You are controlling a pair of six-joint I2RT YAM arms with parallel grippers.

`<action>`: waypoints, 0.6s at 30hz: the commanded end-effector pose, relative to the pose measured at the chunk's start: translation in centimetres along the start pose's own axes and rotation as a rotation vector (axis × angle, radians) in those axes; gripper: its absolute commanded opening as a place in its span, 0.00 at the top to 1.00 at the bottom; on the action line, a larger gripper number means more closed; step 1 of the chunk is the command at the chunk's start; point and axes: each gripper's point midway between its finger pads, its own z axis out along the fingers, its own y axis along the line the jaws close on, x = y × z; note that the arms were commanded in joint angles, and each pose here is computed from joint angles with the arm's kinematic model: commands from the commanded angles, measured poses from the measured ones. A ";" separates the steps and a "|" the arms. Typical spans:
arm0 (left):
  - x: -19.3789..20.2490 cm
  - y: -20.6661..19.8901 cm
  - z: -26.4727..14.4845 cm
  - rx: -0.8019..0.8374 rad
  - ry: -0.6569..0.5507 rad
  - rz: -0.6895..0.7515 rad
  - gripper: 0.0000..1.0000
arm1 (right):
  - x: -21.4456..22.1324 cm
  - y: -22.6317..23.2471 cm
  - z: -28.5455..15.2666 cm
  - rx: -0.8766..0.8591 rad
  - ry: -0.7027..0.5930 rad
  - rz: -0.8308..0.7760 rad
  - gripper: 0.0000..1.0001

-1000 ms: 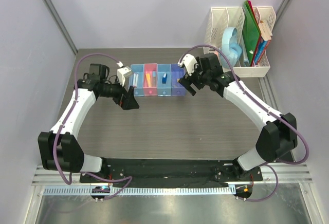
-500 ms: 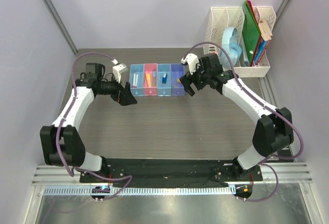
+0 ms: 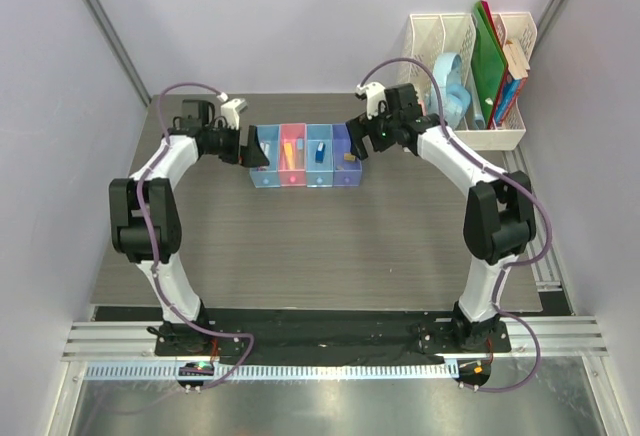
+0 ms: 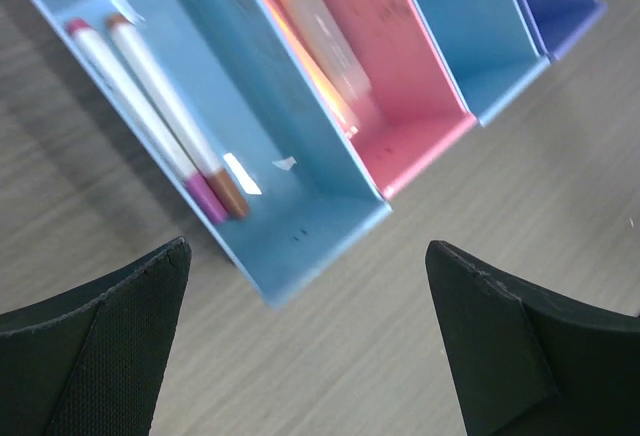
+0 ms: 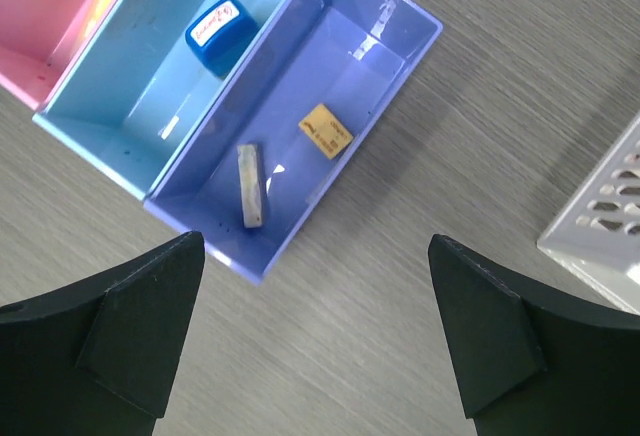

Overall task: Sort the stationery into containers
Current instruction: Move the storage box to the center of the board.

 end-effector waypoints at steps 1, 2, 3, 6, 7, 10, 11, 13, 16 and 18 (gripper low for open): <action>-4.3 2.5 0.1 -0.102 -0.097 0.021 0.00 | -2.6 -0.3 1.1 0.002 -0.062 0.013 0.01; -4.7 2.8 0.2 -0.109 -0.101 0.026 0.00 | -2.6 -0.5 1.4 0.006 -0.060 0.013 0.00; -4.7 3.1 0.3 -0.120 -0.098 0.026 0.00 | -2.6 -0.6 1.7 0.010 -0.059 0.013 0.00; -4.7 4.4 0.7 -0.164 -0.090 0.033 0.00 | -2.0 -1.1 2.6 0.029 -0.042 0.012 0.00; -4.5 4.8 0.9 -0.172 -0.081 0.031 0.00 | -1.8 -1.3 2.8 0.032 -0.038 0.010 0.00; -3.9 5.6 1.5 -0.186 -0.063 0.032 0.00 | -1.1 -1.4 3.6 0.030 -0.021 0.013 0.00; -3.7 5.8 1.7 -0.189 -0.058 0.032 0.00 | -1.0 -1.4 3.8 0.030 -0.020 0.014 0.00; -3.6 6.2 2.1 -0.191 -0.052 0.029 0.00 | -0.6 -1.7 4.4 0.035 -0.008 0.017 0.00; -2.8 6.7 2.7 -0.191 -0.035 0.019 0.00 | 0.5 -1.8 5.5 0.037 0.018 0.020 0.00; -2.4 6.8 3.1 -0.186 -0.025 0.013 0.00 | 1.2 -1.8 6.0 0.035 0.034 0.025 0.00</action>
